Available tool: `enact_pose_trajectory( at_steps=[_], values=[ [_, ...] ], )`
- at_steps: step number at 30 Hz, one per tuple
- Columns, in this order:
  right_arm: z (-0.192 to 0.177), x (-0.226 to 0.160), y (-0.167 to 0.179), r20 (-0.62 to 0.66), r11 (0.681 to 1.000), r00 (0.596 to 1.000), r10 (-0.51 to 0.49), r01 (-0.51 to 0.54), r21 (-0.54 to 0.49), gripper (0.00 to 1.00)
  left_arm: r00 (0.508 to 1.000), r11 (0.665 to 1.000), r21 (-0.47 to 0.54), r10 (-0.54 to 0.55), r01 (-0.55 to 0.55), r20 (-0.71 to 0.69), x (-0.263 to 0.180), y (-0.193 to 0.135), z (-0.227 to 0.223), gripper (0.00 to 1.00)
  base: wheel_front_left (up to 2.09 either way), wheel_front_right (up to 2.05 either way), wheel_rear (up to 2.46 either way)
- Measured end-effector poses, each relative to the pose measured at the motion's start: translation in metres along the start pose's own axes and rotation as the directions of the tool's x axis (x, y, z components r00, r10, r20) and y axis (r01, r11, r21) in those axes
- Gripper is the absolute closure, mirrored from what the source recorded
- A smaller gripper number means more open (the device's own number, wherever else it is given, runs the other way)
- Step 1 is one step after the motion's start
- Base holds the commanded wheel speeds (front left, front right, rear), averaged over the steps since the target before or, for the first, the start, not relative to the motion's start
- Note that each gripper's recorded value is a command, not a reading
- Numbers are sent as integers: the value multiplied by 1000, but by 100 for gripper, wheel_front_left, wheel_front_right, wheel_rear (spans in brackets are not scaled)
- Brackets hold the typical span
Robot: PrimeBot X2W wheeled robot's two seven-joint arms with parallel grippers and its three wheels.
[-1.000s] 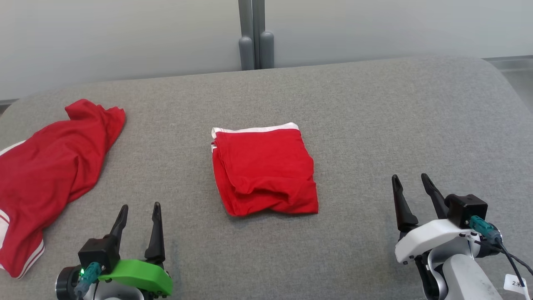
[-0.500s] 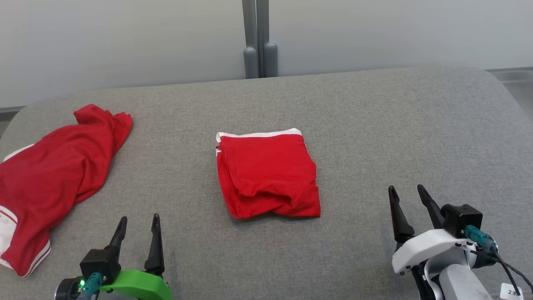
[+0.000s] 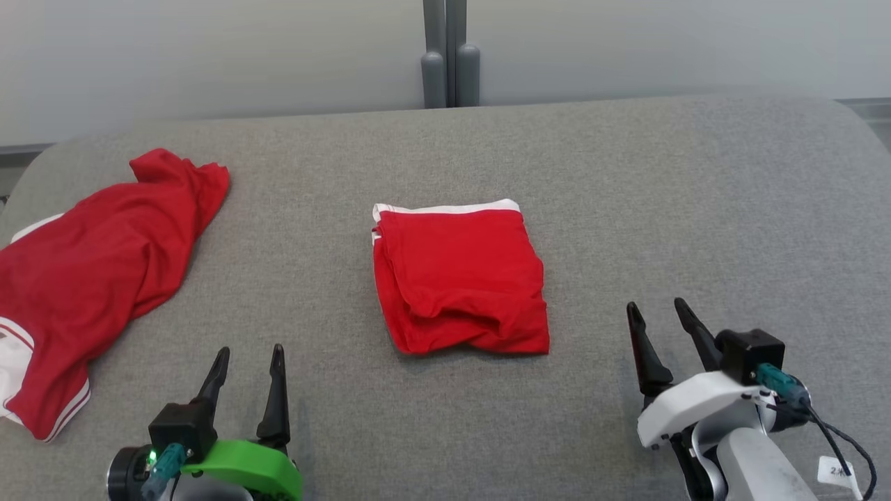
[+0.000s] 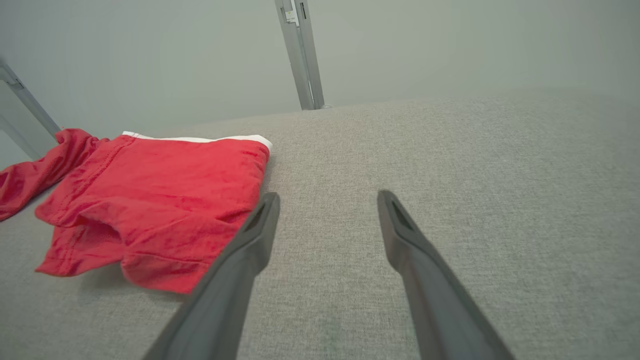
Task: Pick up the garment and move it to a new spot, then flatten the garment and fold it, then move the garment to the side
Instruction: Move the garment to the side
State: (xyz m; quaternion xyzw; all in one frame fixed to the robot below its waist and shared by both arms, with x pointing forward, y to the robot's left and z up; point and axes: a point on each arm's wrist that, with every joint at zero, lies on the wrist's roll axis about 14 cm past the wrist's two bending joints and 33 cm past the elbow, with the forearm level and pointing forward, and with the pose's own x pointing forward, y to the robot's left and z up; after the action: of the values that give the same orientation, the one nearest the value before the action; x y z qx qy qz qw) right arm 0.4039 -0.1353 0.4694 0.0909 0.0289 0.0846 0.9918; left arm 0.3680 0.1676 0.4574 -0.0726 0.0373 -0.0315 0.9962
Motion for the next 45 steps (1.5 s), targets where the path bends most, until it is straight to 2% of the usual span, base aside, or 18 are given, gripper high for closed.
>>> enact_pose_trajectory(
  at_steps=[13,22,24,25,26,27,30,36,45],
  values=[
    [-31,67,47,-93,987,983,160,-161,-5,0,999,1000,-16,-3,3,-34,25,2,-11,0,0,0,0],
    [-77,95,69,-212,978,955,207,-193,85,1,996,998,-32,54,-57,-68,25,22,-22,0,0,0,0],
    [-86,98,74,-236,974,947,219,-201,100,10,995,997,-30,67,-69,-78,24,26,-25,0,0,0,0],
    [-89,100,78,-241,972,943,228,-208,109,45,994,997,-28,73,-76,-82,23,28,-26,0,0,0,0],
    [-90,103,81,-242,970,942,234,-211,118,86,993,996,-27,79,-81,-86,23,29,-27,0,0,0,0],
    [-90,106,83,-240,969,941,240,-216,125,100,992,996,-25,85,-88,-90,22,32,-28,0,0,0,0],
    [-91,110,87,-234,965,940,249,-221,138,100,991,995,-20,97,-100,-92,23,36,-29,0,0,0,0],
    [-85,105,67,-218,976,956,194,-167,138,100,994,998,0,66,-66,-92,28,28,-29,0,0,0,0],
    [-70,67,-3,-203,996,979,10,9,93,100,993,995,2,-96,97,-71,49,-22,-26,0,0,0,0]
  ],
)
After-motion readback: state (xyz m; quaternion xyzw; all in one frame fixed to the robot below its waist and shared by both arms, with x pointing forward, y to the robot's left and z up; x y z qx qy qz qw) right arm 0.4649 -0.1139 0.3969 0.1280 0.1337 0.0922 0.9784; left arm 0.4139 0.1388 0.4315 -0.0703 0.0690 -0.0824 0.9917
